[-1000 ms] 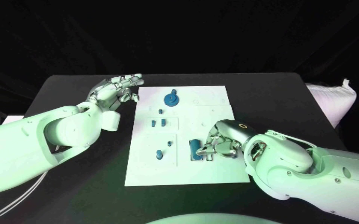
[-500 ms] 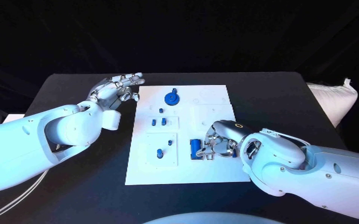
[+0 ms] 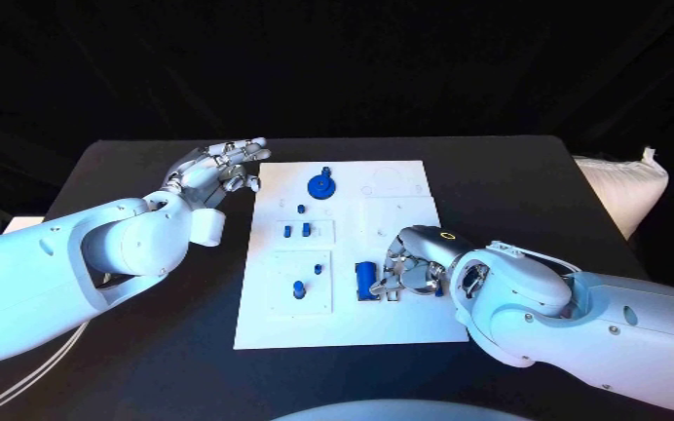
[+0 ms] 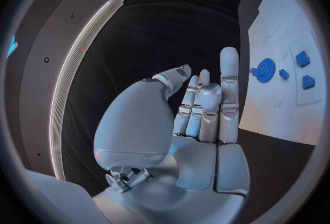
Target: Assemble the parts on the task board
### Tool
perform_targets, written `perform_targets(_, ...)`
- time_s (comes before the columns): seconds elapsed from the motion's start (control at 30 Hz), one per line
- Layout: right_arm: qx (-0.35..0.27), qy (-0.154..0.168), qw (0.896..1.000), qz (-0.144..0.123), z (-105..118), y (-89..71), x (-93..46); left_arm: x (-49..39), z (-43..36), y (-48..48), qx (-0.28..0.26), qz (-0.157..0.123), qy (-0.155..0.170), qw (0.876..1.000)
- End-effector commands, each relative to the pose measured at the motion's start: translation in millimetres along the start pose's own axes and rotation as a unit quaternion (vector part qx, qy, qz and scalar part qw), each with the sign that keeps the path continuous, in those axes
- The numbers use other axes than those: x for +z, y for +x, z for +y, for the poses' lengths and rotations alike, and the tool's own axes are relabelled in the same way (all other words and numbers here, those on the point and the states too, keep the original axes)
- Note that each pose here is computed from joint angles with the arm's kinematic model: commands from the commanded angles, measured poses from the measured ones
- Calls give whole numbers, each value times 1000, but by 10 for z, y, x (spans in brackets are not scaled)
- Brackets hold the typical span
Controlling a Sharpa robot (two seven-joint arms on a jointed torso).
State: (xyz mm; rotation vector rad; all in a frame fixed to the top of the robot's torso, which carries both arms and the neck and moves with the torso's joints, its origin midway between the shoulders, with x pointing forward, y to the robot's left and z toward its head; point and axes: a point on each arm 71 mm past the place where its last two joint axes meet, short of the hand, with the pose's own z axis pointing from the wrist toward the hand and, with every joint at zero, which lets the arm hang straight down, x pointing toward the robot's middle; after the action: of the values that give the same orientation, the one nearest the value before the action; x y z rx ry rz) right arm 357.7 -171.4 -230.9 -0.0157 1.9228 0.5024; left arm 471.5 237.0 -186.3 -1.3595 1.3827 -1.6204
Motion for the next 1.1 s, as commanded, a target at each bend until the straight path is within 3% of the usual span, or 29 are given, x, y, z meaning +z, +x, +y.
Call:
perform_targets(0.03,12,-3,1000,-19,-20,-31,-31,2,-4,23,-1,11,2,1000)
perform_targets(0.2,49,-6,999,-16,-117,-97,-115,1,-4,22,1,11,2,1000)
perform_targets(0.33,56,17,998,-10,-293,-201,-205,-2,-3,24,1,12,1,1000)
perform_targets(0.6,11,62,998,-29,-594,-332,-353,-5,-3,30,1,13,1,1000)
perform_targets(0.77,-14,71,997,-40,-669,-347,-397,-4,-1,39,1,15,1,1000)
perform_targets(1.1,-39,85,995,-28,-753,-295,-416,-2,2,48,1,16,0,1000)
